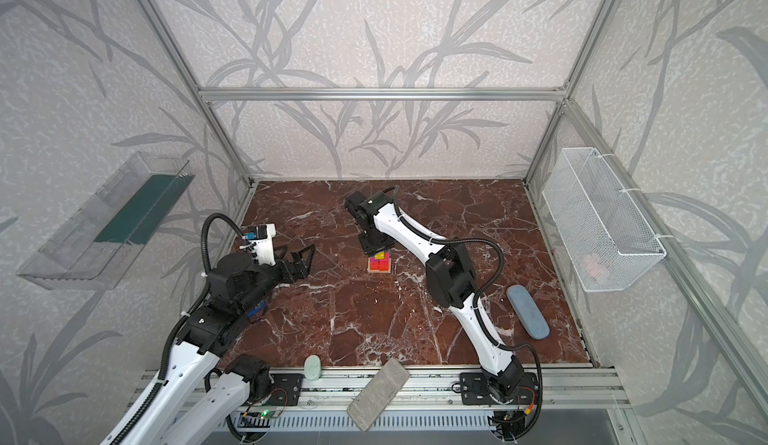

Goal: Build the wood block tower
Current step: 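Lower the yellow cylinder onto the yellow cube with the right gripper, then open the right gripper and release the yellow cylinder on the stack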

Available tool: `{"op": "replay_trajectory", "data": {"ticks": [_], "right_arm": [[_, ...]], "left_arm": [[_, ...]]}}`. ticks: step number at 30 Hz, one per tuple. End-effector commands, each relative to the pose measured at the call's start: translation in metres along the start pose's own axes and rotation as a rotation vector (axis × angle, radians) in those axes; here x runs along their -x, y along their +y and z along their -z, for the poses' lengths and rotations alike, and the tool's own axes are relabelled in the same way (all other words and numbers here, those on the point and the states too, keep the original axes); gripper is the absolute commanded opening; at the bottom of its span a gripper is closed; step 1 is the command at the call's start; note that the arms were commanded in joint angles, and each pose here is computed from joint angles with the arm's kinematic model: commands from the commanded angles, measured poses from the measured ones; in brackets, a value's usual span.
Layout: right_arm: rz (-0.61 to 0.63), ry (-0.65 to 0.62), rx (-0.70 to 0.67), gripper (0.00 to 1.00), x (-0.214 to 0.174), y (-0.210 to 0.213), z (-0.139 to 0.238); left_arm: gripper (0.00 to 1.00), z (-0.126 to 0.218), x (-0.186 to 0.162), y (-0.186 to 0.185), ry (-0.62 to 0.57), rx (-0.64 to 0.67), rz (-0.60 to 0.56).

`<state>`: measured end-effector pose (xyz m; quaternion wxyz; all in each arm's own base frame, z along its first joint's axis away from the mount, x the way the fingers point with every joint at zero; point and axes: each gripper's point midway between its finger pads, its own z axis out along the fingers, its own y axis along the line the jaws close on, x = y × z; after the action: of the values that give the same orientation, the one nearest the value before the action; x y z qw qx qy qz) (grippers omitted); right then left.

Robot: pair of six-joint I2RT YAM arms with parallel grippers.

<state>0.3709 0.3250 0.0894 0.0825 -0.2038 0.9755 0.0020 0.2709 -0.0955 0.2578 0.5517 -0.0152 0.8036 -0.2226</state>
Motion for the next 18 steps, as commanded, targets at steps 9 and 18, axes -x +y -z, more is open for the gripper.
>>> {"op": "replay_trajectory", "data": {"ticks": [9, 18], "right_arm": [[-0.020, -0.027, 0.003, 0.45, 0.0010, -0.0058, 0.0194], [-0.033, -0.056, 0.028, 0.62, 0.0007, -0.0041, 0.0279]], "left_arm": [[0.92, 0.0047, 0.0081, -0.0016, -0.019, 0.003, -0.015], [0.92, 0.0041, 0.0068, -0.0013, -0.014, 0.003, -0.015]]}}
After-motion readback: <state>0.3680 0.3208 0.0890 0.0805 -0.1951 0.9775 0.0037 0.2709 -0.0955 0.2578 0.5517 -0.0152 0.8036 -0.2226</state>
